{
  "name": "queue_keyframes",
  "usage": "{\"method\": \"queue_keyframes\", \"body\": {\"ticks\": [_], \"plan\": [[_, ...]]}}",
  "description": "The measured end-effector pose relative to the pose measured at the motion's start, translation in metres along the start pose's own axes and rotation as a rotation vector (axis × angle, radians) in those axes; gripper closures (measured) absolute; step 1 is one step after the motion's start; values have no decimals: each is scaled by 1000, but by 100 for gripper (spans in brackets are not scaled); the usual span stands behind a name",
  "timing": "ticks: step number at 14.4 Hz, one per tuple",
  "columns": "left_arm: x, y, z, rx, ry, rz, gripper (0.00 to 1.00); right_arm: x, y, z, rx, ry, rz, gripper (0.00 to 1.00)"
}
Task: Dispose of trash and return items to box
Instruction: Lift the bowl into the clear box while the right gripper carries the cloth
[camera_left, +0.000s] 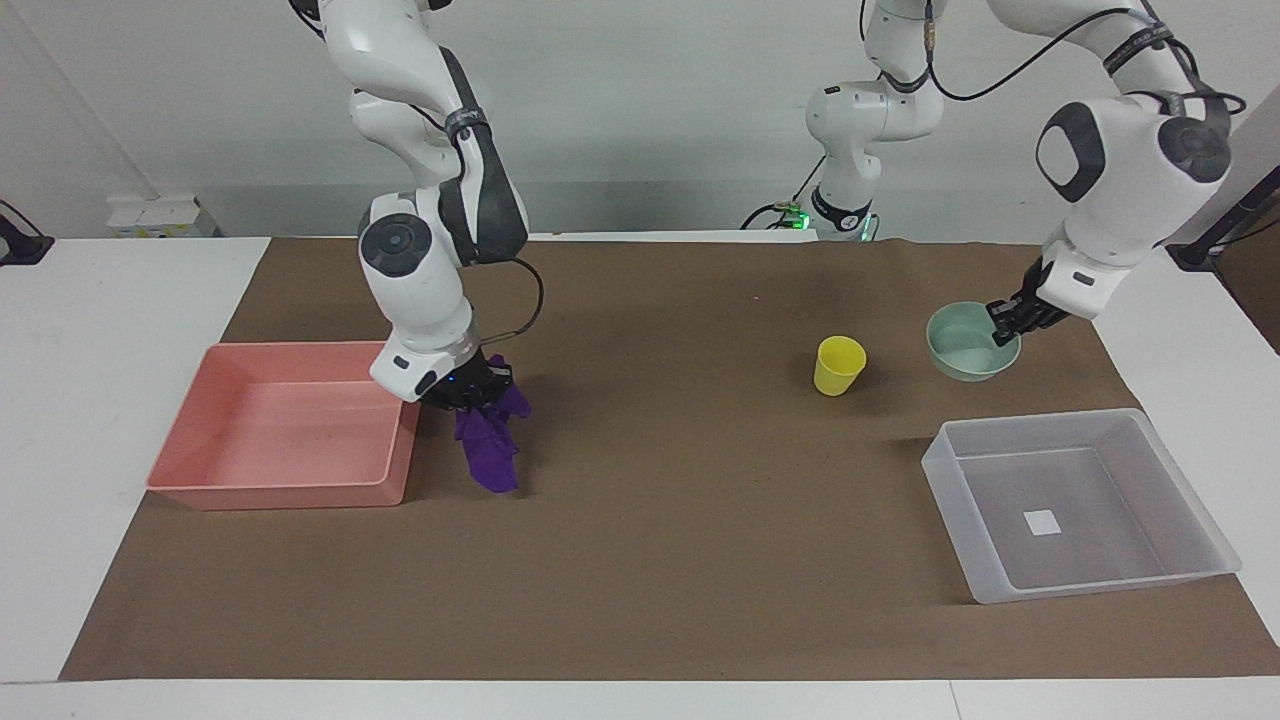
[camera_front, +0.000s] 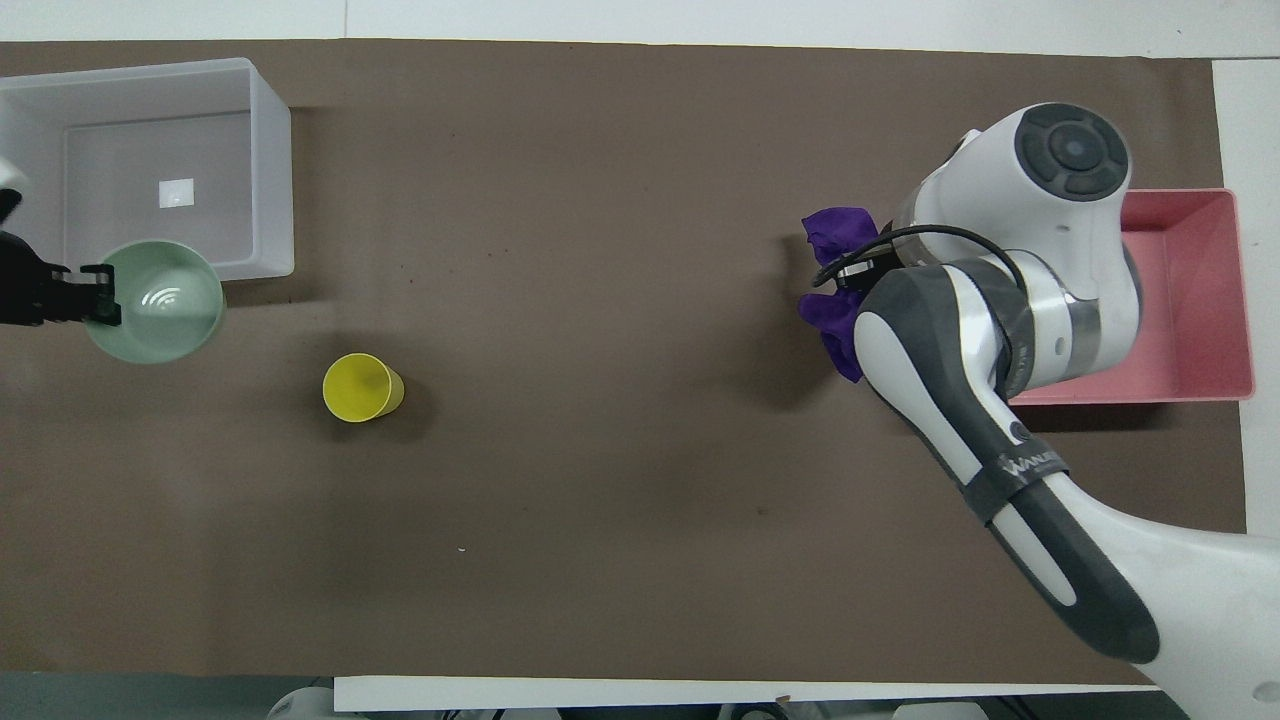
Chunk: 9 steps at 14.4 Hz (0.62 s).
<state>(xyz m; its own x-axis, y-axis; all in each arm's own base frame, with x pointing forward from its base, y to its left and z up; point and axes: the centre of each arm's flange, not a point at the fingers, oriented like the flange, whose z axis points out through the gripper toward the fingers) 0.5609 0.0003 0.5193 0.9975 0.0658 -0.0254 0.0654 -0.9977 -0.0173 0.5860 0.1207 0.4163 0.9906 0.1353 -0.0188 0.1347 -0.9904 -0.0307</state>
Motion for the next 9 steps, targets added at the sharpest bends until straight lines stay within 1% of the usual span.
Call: {"method": "queue_keyframes", "body": {"ticks": [1,2,4,7,9], "plan": [[17,-1,-3,-21,40,-15,92,-2,10,-16,0,-5,16,91],[35,-7,7,-42,72,-36,92,-4,20,-33,0,-12,34,91],[74,-25,41,-55,101,-81,92,-8,43,-60,0,-12,65,91],[131,-45,82,-65,106,-123,92,-19,86,-80,0,-16,65,91],[151,-50,114,-61,94,-131,93,-26,130,-80,2,-19,62,91]]}}
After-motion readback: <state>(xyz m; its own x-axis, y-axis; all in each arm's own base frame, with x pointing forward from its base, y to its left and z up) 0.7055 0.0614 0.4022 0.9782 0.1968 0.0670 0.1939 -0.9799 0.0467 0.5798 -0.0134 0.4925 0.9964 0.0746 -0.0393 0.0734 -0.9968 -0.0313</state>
